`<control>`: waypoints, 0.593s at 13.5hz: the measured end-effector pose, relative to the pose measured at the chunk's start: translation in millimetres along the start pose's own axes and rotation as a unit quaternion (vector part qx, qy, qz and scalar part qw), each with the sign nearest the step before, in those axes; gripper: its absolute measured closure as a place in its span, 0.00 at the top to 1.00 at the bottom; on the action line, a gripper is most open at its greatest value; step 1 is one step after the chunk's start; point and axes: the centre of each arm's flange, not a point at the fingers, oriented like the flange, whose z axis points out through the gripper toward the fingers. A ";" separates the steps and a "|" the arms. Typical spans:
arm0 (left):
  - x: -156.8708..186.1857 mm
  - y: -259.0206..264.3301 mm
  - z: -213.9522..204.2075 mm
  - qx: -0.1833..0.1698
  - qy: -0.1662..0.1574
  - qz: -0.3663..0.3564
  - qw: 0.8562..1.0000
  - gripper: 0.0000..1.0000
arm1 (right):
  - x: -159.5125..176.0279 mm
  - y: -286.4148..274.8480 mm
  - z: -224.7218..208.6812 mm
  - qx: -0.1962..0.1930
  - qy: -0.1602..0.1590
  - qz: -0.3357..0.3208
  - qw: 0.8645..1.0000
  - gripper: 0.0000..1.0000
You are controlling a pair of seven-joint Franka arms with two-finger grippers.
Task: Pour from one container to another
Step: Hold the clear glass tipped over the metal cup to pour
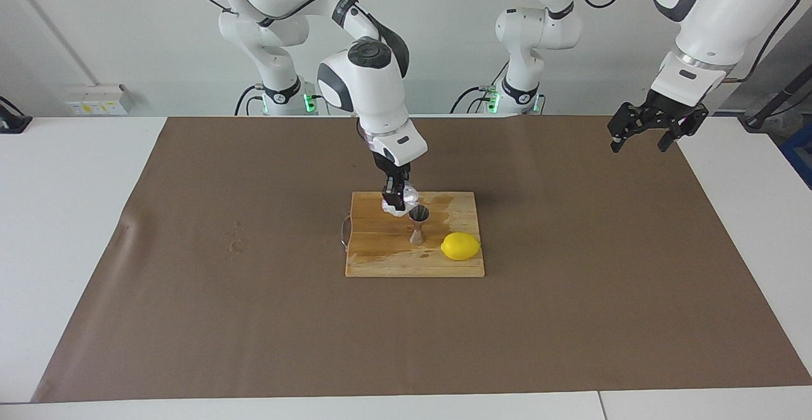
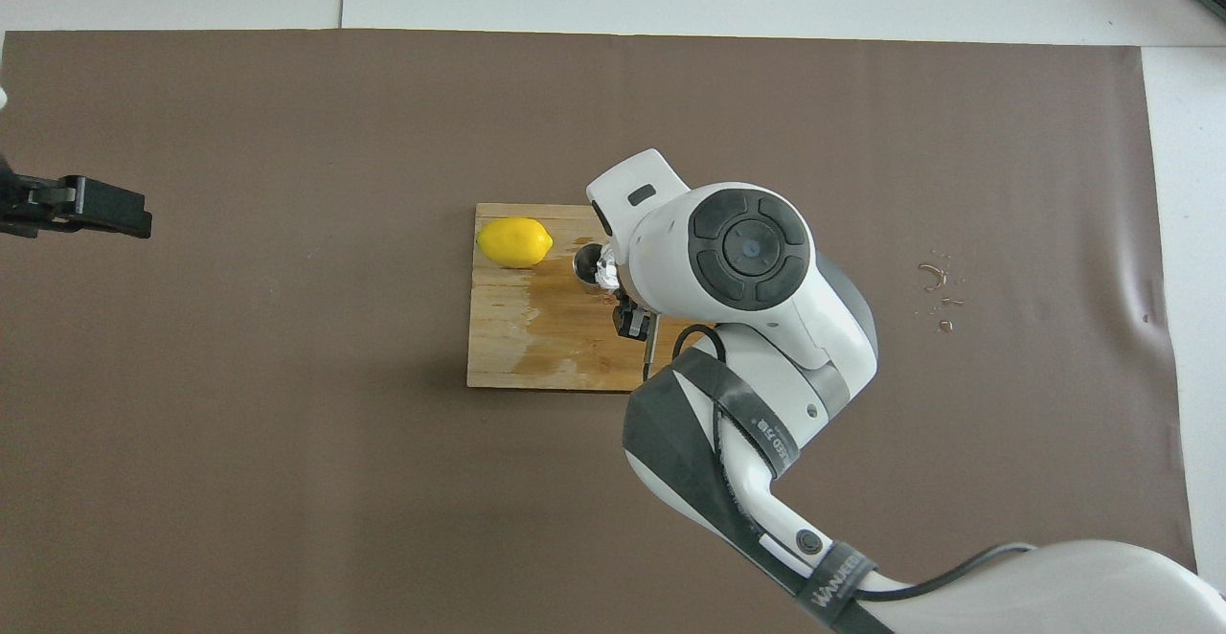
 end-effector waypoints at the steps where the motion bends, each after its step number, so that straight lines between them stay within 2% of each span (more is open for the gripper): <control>1: 0.0 0.0 0.0 0.000 0.000 0.000 1.000 1.00 | -0.4 -0.1 0.2 0.000 -0.003 -0.001 1.000 0.50; 8: 0.0 0.0 0.0 0.000 0.000 0.000 1.000 1.00 | 1.5 -2.8 -1.0 -0.006 -0.013 -0.013 1.000 0.50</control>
